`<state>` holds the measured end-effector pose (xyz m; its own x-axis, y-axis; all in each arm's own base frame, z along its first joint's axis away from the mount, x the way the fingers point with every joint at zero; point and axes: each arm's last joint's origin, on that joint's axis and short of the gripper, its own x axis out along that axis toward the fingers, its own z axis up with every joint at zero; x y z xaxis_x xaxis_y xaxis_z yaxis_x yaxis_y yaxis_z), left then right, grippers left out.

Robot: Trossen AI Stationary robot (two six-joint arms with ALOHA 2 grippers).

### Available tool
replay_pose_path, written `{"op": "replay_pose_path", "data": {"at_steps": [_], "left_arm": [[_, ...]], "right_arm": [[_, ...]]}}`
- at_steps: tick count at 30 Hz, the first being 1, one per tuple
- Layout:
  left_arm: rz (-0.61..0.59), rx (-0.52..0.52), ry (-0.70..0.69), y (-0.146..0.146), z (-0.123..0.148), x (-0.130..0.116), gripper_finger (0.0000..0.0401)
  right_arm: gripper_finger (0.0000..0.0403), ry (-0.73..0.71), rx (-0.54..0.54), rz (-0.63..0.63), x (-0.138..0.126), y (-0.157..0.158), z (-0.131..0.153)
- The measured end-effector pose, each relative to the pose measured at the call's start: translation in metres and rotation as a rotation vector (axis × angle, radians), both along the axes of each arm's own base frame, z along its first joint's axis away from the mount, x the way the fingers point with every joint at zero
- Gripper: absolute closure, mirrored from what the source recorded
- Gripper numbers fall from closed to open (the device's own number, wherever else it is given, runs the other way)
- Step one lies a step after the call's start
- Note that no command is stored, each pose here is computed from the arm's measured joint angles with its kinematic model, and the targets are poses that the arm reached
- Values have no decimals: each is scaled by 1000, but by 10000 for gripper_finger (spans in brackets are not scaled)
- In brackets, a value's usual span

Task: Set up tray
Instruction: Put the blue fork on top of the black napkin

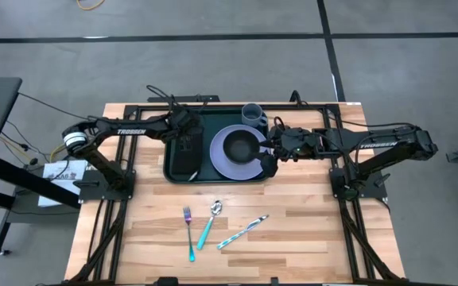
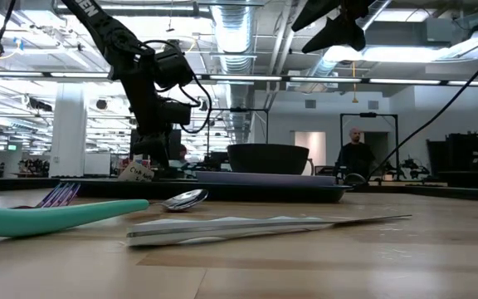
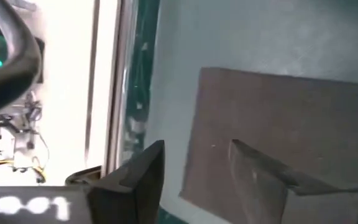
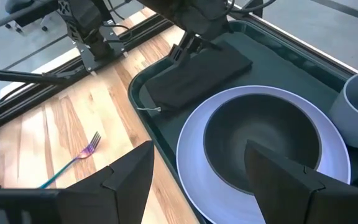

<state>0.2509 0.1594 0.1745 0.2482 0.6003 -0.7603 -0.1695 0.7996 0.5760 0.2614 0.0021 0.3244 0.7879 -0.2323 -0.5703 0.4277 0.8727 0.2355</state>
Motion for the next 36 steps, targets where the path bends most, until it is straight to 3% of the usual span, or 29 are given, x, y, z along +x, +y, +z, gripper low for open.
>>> {"op": "replay_pose_path", "data": {"at_steps": [4,8,12,16,19,26,36], "left_arm": [[28,35,10,4,1,-2,215],[150,0,-62,5,6,-8,215],[289,-201,-189,-4,29,-19,219],[440,-443,-416,-18,64,-31,220],[505,-596,-537,-38,84,-41,220],[640,-794,-556,-101,105,-59,221],[883,-937,-534,-181,97,-50,221]], "right_arm": [[163,0,0,0,0,0,0],[163,24,0,-1,-1,0,-2],[163,73,11,-9,-5,0,-6],[163,138,10,-6,-9,0,-10],[163,197,-9,18,-12,0,-14],[163,261,-34,149,-24,2,-34],[163,151,3,214,-58,3,-51]]}}
